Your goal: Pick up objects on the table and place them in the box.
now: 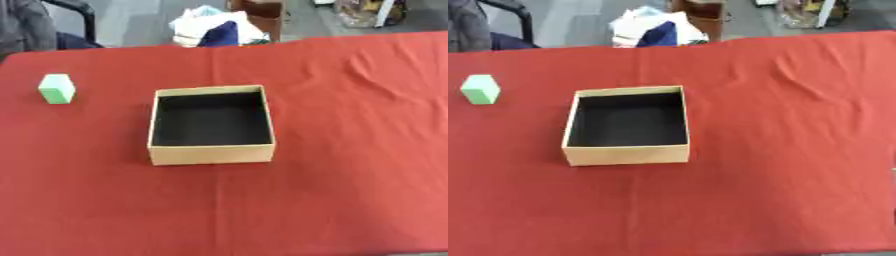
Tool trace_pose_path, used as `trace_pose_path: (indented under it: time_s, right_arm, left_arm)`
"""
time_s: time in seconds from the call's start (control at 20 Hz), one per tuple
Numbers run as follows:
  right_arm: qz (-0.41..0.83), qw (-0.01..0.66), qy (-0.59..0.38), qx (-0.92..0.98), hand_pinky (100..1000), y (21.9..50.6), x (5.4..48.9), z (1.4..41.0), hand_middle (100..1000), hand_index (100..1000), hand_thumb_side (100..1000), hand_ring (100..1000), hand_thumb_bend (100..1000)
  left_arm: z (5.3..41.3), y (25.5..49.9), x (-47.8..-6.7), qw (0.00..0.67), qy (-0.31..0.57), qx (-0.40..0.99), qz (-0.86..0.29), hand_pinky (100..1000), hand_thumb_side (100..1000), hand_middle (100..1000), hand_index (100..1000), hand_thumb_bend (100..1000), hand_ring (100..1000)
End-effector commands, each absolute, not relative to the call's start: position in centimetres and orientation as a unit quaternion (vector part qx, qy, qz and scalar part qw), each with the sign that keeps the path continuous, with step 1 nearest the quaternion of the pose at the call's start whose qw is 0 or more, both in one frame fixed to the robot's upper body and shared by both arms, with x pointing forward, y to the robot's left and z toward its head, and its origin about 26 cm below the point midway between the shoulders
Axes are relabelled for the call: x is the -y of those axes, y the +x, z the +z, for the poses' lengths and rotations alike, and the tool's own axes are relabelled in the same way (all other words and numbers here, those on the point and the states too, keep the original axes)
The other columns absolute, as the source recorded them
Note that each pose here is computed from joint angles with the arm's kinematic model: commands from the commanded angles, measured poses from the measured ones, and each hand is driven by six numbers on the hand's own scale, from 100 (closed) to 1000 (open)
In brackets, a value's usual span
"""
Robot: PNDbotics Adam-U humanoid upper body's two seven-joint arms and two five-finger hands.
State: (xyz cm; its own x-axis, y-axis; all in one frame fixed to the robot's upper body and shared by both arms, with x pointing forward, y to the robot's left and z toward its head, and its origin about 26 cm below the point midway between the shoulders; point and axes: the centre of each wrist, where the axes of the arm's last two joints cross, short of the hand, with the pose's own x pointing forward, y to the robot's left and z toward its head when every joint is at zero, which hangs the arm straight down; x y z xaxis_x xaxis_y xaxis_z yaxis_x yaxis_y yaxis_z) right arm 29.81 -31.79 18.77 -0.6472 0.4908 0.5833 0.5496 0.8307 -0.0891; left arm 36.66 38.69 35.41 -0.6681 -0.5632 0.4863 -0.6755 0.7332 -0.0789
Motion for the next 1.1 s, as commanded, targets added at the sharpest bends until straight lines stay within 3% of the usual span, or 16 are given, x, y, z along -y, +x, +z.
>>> trace_pose_path:
  time_s: [0.05,0.2,0.35,0.75,0.9,1.1]
  right_arm:
    - [-0.036,0.298,-0.288,0.909,648,29.7,32.0,19.4,833,929,530,748,100]
    - [-0.032,0.299,-0.287,0.909,647,29.7,32.0,19.4,832,929,530,748,100]
    - [-0.028,0.300,-0.288,0.909,647,29.7,32.1,19.4,832,929,530,748,100]
    - [-0.021,0.299,-0.286,0.910,647,29.8,32.1,19.5,832,929,530,748,100]
    - [-0.021,0.299,-0.286,0.910,647,29.8,32.1,19.5,832,929,530,748,100]
    - [-0.022,0.298,-0.285,0.911,647,29.8,32.0,19.6,832,929,530,748,100]
  left_arm:
    - [37.1,37.6,-43.4,0.248,0.396,0.870,0.158,647,311,641,729,100,664]
    - [36.2,39.3,-46.4,0.300,0.432,0.834,0.168,631,329,636,717,100,659]
    - [32.9,41.1,-49.4,0.391,0.500,0.758,0.148,627,319,635,718,100,657]
    - [26.4,43.7,-49.9,0.528,0.620,0.571,-0.110,735,293,713,844,100,729]
    - [25.3,44.1,-49.4,0.564,0.627,0.485,-0.231,806,317,757,908,193,770]
    - [25.0,44.8,-48.3,0.596,0.613,0.398,-0.332,839,341,771,927,286,788]
